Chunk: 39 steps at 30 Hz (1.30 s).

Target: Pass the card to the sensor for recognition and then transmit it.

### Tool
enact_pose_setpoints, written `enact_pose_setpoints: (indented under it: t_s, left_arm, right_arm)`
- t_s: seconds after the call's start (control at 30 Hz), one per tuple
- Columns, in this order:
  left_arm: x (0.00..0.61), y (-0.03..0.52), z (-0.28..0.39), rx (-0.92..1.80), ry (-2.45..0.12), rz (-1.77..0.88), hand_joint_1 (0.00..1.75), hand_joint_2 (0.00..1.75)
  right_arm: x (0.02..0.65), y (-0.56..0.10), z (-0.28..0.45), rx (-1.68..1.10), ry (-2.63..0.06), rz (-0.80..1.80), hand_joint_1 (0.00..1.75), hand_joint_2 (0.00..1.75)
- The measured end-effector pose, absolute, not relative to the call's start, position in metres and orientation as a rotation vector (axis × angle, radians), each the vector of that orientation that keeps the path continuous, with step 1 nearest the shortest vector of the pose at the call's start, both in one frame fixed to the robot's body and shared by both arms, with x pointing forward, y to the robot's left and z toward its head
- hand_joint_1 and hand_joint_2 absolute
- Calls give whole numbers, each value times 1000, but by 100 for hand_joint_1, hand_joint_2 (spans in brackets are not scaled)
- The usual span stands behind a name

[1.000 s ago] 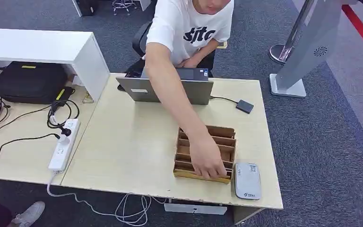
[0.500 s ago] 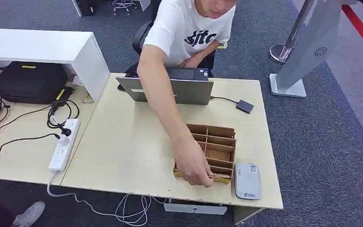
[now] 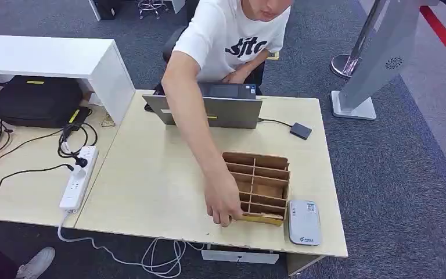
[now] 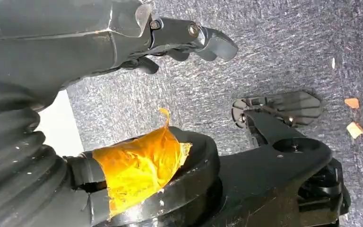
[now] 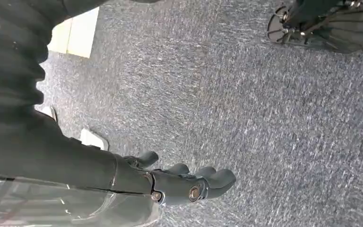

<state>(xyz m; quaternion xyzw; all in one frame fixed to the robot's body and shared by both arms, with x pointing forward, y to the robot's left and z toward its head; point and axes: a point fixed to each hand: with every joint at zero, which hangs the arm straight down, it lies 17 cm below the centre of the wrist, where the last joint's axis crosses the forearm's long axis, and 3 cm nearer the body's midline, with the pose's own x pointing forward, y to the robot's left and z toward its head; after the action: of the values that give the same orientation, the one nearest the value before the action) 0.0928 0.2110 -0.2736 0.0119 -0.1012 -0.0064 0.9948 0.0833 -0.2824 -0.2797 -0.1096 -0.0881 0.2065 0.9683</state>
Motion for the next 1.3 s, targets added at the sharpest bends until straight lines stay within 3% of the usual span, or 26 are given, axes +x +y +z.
enact_pose_setpoints:
  t_s: [0.07, 0.1, 0.2, 0.47, 0.57, 0.6, 0.63, 0.7, 1.3]
  left_arm:
    - [94, 210, -273, 20, -211, -13, 175, 175]
    - [95, 210, -273, 20, -214, -16, 161, 175]
    - [95, 209, -273, 16, -218, -22, 150, 175]
    - [95, 210, -273, 18, -220, -22, 152, 175]
    - [96, 210, -273, 18, -222, -22, 141, 175]
    - [96, 210, -273, 18, -223, -23, 119, 175]
    - [96, 210, -273, 19, -223, -23, 58, 175]
    - [96, 210, -273, 22, -223, -26, 0, 175]
    - [93, 213, -274, 35, -206, -37, 0, 175]
  right_arm:
    - [83, -279, -280, -205, -182, 418, 175, 175]
    - [83, -278, -280, -197, -182, 421, 173, 175]
    - [82, -275, -280, -183, -182, 429, 166, 175]
    - [83, -275, -280, -186, -190, 439, 150, 175]
    - [83, -275, -280, -186, -189, 440, 131, 175]
    - [83, -275, -280, -187, -189, 442, 87, 175]
    - [83, -276, -280, -187, -189, 443, 2, 175]
    - [83, -276, -280, -189, -189, 444, 0, 175]
    - [82, -281, -280, -212, -178, 448, 0, 175]
